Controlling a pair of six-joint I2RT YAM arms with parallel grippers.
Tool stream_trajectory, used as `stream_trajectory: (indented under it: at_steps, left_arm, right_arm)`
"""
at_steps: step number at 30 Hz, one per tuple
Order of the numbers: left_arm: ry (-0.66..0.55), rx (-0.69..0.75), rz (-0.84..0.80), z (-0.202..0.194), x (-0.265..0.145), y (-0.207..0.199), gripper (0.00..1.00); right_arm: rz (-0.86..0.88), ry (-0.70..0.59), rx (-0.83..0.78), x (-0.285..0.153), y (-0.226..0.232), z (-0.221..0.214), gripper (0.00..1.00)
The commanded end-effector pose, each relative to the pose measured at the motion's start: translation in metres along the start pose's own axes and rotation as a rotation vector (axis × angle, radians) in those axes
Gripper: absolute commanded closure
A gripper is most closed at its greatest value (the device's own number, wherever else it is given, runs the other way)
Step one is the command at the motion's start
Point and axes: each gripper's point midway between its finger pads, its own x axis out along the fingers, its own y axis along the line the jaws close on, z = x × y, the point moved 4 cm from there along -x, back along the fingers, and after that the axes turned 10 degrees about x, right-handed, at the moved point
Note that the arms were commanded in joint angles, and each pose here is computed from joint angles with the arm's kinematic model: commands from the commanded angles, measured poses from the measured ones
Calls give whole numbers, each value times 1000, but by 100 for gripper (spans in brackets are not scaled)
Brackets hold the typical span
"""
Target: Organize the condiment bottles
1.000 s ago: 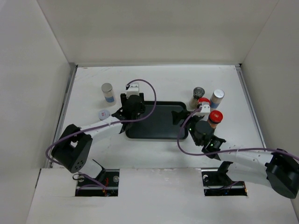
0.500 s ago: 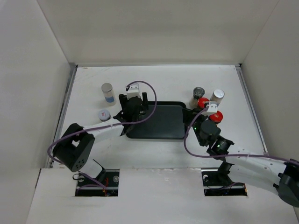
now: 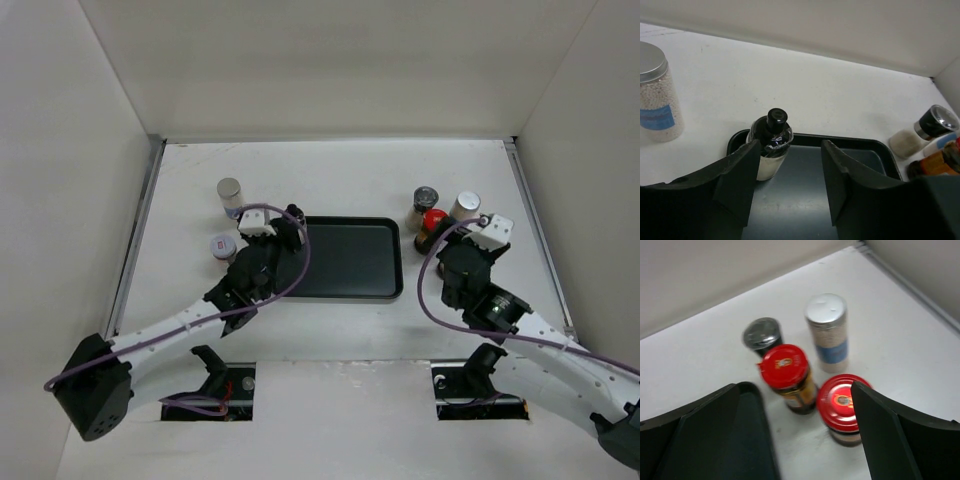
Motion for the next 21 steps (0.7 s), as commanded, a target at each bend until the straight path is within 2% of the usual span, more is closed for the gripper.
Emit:
stream_trajectory:
  at_steps: [1,5,13,21]
  left_arm:
    - [-56,-93,-98,8,-16,-7,57]
    - [-68,-143,-171,1,-29,-9,60]
    - [-85,-165,-134,-10,-28,10,53]
    - [-84,-169,-141,-10,-27,9,51]
  right_arm:
    - [-180,-49,-68,0,-33,11,0]
    - [-259,20,-124,9,-54,4,0]
    - [-207,209,-69,36,-47,-20,0]
    - [-210,236,-82,51,-45,-41,0]
